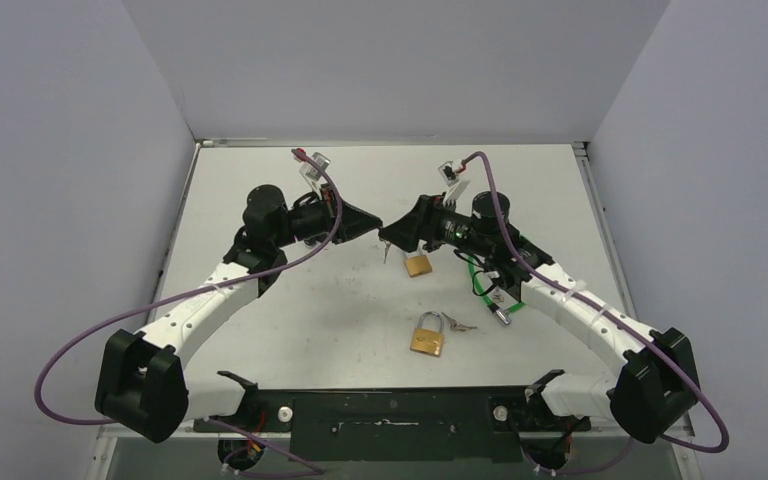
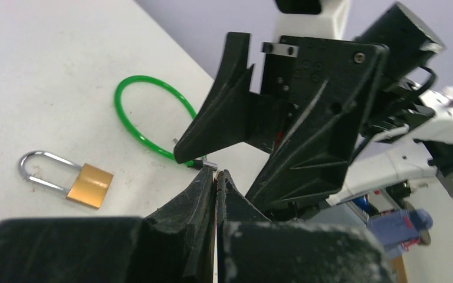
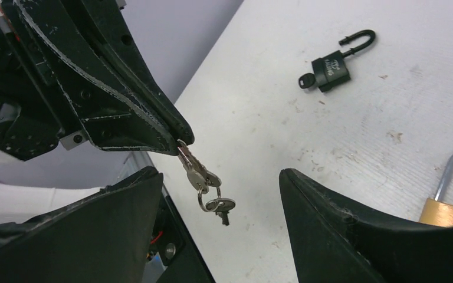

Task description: Unlock with the key

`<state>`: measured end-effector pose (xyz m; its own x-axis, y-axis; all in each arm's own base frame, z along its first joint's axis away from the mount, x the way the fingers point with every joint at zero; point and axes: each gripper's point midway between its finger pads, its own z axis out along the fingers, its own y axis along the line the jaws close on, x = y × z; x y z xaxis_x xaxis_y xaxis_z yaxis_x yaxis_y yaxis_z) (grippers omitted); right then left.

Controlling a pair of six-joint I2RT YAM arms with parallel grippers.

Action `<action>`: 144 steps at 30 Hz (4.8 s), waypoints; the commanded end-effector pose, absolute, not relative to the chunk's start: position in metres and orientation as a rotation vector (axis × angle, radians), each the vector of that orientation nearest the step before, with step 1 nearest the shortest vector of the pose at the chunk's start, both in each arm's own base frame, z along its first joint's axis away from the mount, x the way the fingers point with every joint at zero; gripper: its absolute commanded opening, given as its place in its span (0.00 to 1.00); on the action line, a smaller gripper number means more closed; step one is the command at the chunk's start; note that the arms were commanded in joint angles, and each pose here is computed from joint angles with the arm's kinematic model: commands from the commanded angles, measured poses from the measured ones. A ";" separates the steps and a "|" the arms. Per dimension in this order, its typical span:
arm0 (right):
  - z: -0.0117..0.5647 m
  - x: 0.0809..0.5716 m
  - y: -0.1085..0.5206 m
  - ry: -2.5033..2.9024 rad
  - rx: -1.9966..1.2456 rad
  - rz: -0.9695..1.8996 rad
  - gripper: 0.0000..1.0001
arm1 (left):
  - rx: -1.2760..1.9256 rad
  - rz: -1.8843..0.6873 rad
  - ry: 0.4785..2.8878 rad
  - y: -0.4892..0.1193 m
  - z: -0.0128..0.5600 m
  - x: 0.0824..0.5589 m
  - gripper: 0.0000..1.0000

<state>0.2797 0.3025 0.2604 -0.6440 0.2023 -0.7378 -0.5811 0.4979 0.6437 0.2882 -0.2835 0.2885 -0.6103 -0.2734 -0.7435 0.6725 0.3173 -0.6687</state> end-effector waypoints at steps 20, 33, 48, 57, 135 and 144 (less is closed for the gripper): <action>0.337 0.243 0.310 1.625 -0.465 1.460 0.20 | 0.532 -1.528 1.497 -0.278 0.370 0.262 0.00; 0.325 0.242 0.313 1.660 -0.485 1.469 0.29 | 0.464 -1.532 1.516 -0.277 0.365 0.272 0.00; 0.338 0.244 0.317 1.598 -0.497 1.495 0.26 | 0.476 -1.605 1.478 -0.279 0.370 0.264 0.00; 0.342 0.254 0.304 1.583 -0.423 1.455 0.45 | 0.477 -1.607 1.485 -0.279 0.367 0.263 0.00; 0.176 0.299 0.149 2.092 0.220 0.657 0.00 | -0.082 -0.833 2.309 -0.357 0.143 0.331 0.80; 0.166 0.286 0.136 2.123 0.224 0.605 0.00 | -0.094 -0.550 2.416 -0.377 0.091 0.348 0.83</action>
<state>0.2859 0.1469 0.1609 -0.6195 0.3766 -0.6887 -0.0701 0.8474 0.5264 0.3357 -0.3730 0.0899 -0.8099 -0.1984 -0.5520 0.0985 0.8817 -0.4615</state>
